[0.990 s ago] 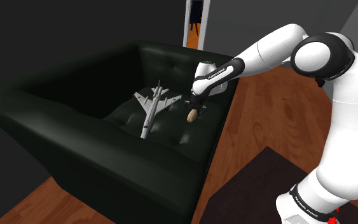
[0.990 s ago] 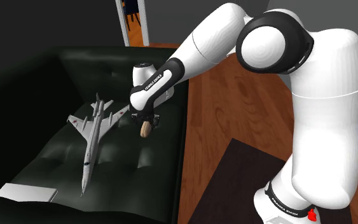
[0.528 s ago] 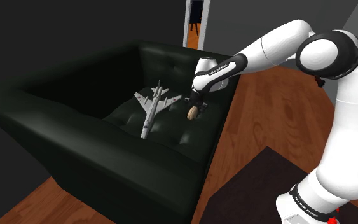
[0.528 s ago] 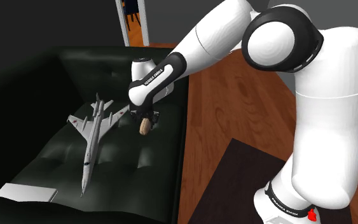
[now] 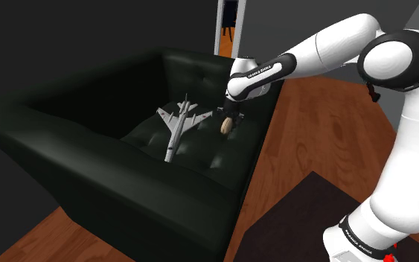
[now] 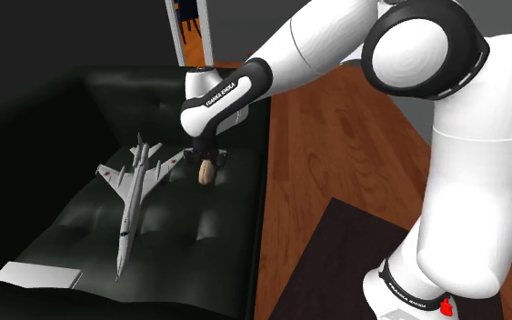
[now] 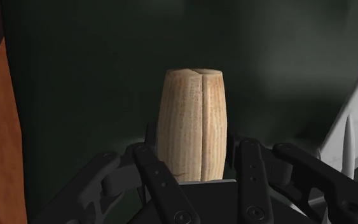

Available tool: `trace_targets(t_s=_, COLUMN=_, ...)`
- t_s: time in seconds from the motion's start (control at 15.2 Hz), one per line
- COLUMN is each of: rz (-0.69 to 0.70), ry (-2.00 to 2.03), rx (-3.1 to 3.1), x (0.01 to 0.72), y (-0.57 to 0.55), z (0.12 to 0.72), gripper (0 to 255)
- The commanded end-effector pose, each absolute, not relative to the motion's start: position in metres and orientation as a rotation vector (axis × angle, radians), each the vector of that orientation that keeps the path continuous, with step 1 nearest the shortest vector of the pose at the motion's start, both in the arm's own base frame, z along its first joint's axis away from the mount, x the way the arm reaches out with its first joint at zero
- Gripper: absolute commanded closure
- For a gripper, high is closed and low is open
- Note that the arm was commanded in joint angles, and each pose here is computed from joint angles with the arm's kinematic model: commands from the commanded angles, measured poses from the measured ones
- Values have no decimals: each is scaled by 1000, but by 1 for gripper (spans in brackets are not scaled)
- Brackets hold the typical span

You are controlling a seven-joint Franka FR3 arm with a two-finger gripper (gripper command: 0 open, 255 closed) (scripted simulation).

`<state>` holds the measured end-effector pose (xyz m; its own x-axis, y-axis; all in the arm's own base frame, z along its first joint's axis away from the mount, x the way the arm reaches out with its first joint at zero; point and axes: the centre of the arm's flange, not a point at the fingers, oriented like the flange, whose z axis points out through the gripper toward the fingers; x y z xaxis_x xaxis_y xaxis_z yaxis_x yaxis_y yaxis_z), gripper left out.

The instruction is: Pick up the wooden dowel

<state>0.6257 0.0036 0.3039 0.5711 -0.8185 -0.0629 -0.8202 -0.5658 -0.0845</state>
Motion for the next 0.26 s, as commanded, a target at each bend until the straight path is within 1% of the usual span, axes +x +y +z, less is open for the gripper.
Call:
trace_targets(t_s=0.0, rz=25, ry=1408, rx=-2691, x=625, y=3, z=315, gripper=255)
trace_targets(t_s=0.2, rz=25, ry=1408, rx=-2691, x=625, y=3, z=321, gripper=255)
